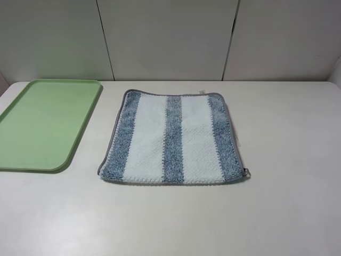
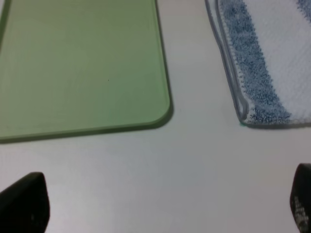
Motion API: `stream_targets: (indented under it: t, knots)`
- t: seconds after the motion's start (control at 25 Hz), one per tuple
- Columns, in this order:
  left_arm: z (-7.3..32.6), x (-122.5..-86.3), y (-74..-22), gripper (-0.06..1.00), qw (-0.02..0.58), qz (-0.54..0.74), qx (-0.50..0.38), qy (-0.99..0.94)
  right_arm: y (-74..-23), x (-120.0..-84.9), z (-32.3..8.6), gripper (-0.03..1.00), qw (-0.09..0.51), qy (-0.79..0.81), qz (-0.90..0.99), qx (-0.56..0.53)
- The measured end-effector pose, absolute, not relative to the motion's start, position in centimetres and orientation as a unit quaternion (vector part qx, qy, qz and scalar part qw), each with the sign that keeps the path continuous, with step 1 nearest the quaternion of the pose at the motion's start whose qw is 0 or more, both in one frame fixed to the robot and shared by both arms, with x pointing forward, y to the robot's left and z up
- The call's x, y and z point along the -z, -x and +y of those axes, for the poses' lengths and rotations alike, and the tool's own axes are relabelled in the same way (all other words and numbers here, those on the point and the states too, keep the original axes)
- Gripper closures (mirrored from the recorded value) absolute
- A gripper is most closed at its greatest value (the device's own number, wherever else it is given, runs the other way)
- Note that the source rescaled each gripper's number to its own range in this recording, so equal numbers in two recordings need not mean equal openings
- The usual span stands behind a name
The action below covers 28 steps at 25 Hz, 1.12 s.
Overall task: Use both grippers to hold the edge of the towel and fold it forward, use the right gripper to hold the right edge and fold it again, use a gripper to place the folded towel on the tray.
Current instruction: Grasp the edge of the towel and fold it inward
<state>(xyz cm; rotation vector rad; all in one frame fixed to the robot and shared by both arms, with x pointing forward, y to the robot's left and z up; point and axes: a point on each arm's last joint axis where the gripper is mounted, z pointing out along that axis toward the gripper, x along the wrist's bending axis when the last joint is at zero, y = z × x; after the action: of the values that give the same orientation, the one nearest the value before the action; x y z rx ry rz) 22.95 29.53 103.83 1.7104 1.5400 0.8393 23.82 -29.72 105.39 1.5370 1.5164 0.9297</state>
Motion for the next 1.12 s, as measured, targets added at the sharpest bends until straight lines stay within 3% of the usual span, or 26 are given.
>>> stream_targets:
  t: [1.12]
  knots:
    - [29.53, -103.83, -22.95, -0.06, 0.339, 0.591, -0.322, -0.657, -23.82, -105.39, -29.72, -0.03, 0.385, -0.603, 0.595, -0.365]
